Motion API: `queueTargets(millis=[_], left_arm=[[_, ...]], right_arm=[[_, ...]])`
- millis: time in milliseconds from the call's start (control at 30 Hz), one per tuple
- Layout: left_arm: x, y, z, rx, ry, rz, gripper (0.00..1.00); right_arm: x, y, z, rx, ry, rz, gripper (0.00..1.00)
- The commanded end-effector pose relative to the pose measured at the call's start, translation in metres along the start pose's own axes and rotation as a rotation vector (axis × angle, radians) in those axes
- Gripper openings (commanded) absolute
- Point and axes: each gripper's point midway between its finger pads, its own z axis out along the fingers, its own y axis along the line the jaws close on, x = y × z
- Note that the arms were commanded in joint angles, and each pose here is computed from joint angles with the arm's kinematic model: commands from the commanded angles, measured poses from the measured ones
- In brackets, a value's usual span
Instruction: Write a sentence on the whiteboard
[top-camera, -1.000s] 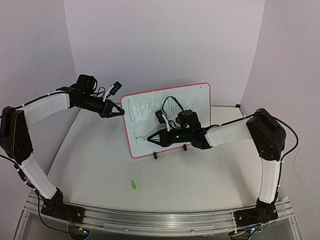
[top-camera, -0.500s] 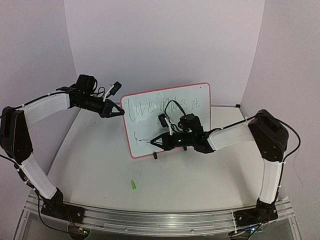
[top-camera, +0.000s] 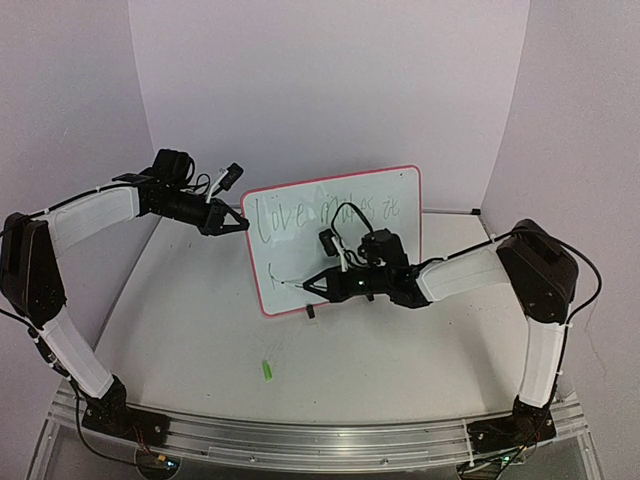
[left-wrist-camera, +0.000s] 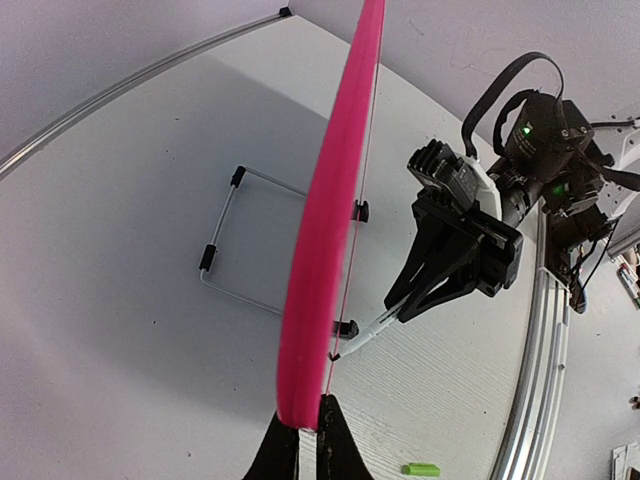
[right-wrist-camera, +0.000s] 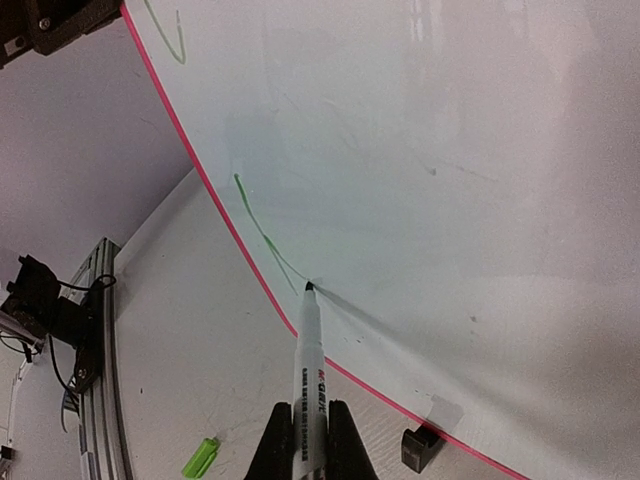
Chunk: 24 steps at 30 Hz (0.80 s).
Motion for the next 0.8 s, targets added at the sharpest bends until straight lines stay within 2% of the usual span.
queueTargets(millis=[0,300,767], left_arm=[[0.011,-0.007,0.006,0.011,0.041,0.013,0.00],[0.010,-0.008,0.004,0.009,0.039,0.018,0.00],[0.009,-0.009,0.003,0.008,0.036,0.021,0.00]], right_arm=[[0.001,-0.005,0.013,0.005,0.007,-0.009,0.00],[-0.003,0.000,0.022,-0.005,-0.008,-0.013,0.00],[-0.042,0.032,-0.005,-0.075,-0.143,-0.033,0.00]])
